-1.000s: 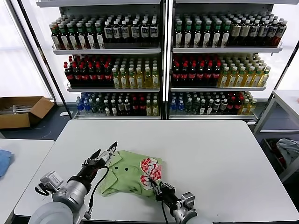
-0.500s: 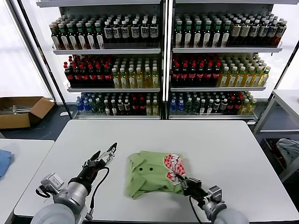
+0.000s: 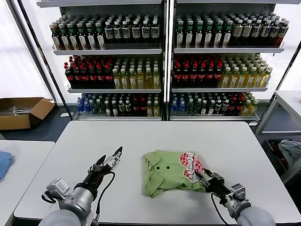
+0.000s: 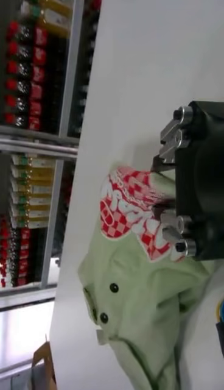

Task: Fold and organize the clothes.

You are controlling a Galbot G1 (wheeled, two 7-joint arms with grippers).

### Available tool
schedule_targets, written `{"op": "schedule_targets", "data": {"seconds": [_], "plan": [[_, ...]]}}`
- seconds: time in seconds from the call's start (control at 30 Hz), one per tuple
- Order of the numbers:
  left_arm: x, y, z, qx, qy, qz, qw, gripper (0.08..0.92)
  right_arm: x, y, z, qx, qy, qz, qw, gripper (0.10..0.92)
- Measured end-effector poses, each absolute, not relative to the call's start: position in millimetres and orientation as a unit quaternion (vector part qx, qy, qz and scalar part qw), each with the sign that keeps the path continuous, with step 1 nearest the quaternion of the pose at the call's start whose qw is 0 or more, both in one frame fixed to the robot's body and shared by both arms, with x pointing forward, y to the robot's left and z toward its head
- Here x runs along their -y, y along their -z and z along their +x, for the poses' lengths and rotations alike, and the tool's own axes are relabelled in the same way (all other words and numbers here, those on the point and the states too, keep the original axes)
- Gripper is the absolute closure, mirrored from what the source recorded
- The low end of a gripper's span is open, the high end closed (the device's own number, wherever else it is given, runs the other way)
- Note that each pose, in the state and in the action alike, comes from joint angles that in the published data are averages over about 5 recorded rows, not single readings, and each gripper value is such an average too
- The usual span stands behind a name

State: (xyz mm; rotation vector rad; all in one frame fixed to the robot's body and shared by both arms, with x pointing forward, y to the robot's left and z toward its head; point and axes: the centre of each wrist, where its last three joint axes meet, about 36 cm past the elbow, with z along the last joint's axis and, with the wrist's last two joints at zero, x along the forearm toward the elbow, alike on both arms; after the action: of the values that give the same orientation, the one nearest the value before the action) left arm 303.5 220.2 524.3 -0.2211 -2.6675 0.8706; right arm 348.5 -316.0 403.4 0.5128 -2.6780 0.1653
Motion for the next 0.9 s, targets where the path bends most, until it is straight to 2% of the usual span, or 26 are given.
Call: {"op": "schedule_targets", "data": {"seconds": [0.23,0.43,0.63,0.9], "plan": [[-218,-525,302,0.935,-0.306,-0.081,0.161,0.177,323,-425,349,0.971,-0.06,0.153,0.172,0.365],[-215,-525,300,0.935,-0.305,-0.083,0.162,0.177,297,-441,356,0.976,-0.049,0.154,0.145,0.218],[-217,-524,297,0.935,-0.304,-0.079,0.163,0.177,262,-425,357,0.969,-0.053,0.183,0.159,0.2],[-216,-520,297,0.934,-0.308,-0.075,0.162,0.177,244,-401,342,0.953,-0.109,0.201,0.2,0.2]]}}
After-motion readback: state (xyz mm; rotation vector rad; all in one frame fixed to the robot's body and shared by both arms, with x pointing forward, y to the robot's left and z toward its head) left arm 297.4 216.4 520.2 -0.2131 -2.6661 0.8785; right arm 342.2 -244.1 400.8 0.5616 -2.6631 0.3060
